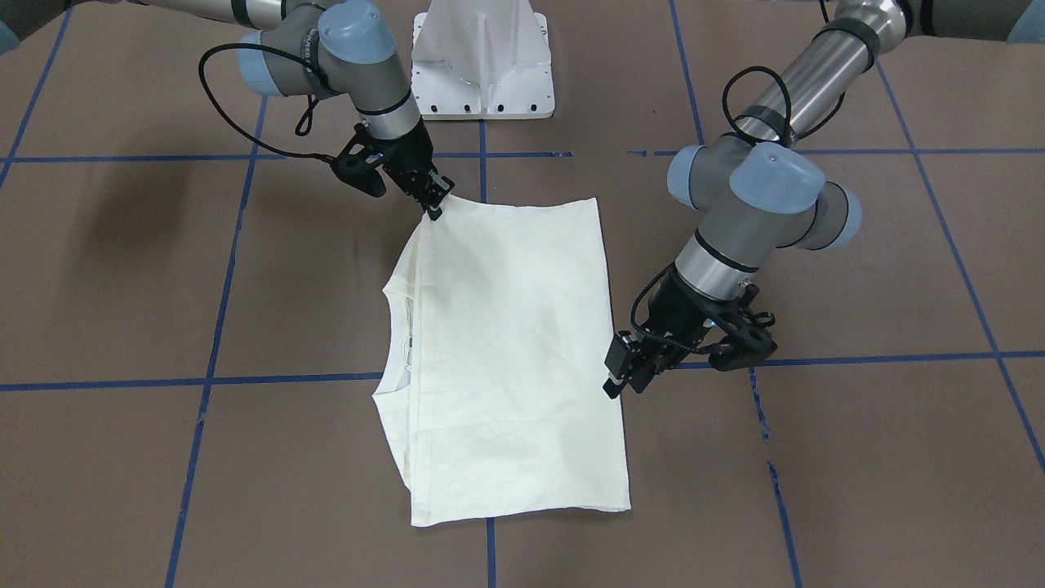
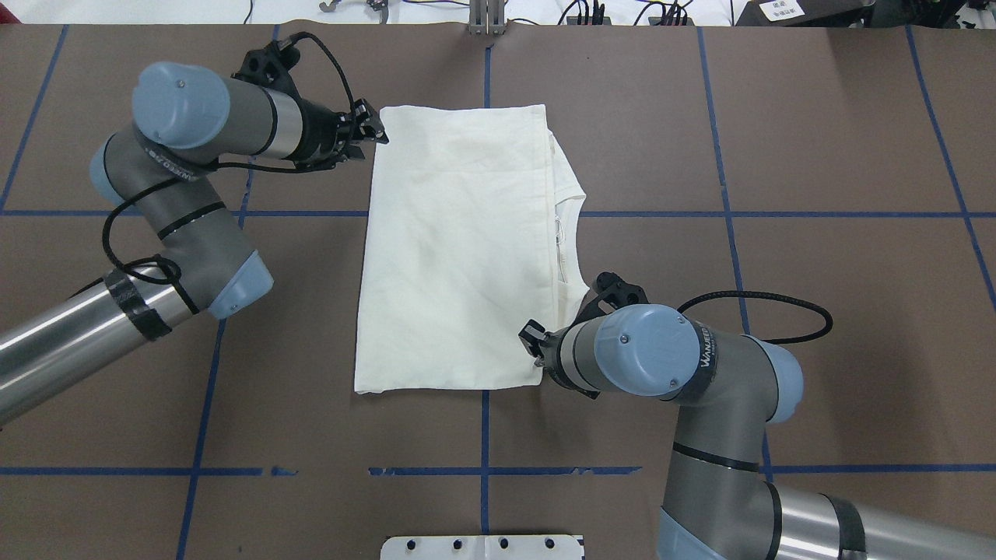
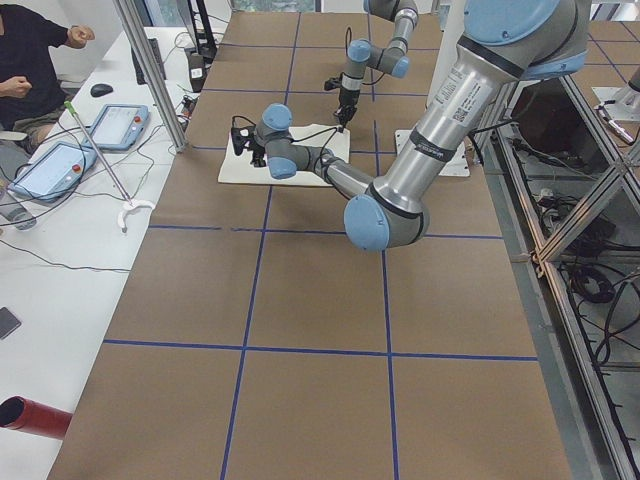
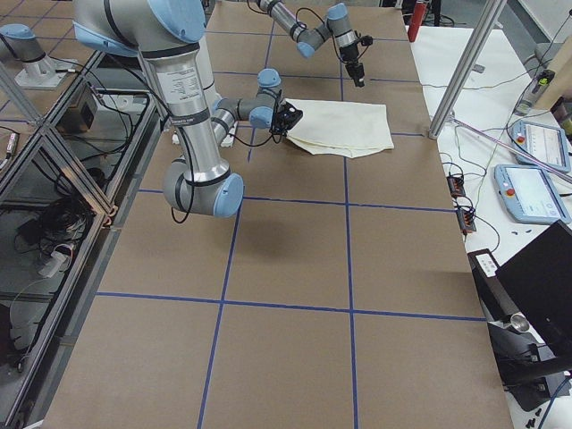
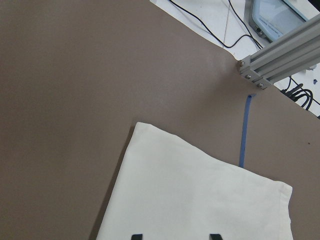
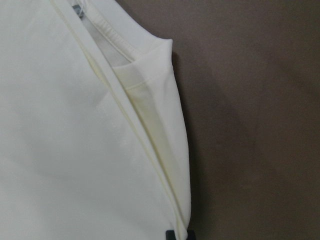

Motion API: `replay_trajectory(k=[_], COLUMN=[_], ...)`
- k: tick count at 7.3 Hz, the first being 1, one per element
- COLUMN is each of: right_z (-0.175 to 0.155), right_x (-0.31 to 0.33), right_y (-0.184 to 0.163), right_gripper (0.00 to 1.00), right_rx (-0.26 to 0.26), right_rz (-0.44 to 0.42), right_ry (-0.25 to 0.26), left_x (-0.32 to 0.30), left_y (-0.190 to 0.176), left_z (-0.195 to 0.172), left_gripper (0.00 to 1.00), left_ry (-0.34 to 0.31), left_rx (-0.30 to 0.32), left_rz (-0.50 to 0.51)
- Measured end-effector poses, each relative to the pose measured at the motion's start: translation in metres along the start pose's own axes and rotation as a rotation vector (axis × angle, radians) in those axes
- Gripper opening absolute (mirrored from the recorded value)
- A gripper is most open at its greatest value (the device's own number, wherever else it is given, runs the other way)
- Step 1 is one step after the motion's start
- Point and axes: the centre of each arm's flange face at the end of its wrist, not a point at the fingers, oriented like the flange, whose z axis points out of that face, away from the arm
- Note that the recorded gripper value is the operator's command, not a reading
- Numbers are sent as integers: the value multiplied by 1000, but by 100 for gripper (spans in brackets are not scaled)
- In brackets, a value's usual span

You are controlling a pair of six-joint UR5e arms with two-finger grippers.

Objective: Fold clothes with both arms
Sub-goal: 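Move both grippers to the shirt's near corners, then grasp the near edge of the shirt with both grippers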

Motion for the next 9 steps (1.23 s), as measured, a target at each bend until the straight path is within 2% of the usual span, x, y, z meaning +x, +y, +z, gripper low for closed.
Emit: replay_trajectory(k=[2, 3, 6, 8, 9], right_z=[-10, -12, -14, -14, -15], right_x=[5, 6, 6, 5, 5], right_y=[-2, -2, -3, -4, -4], right_gripper=[0, 0, 0, 0, 0], right_rx=[-4, -6, -6, -4, -4], right_rz=[0, -1, -2, -3, -4], right_ry=[-10, -13, -15, -18, -18], left_x=[-26, -38, -58, -69, -73], left_y=[65, 106, 220, 262, 269], left_z=[-26, -37, -51, -45, -43], left_gripper=[54, 54, 54, 54, 54], left_ry=[1, -28, -176, -247, -273], left_rx=[-52, -69, -125, -136, -132], left_rz=[-56, -85, -196, -223, -223])
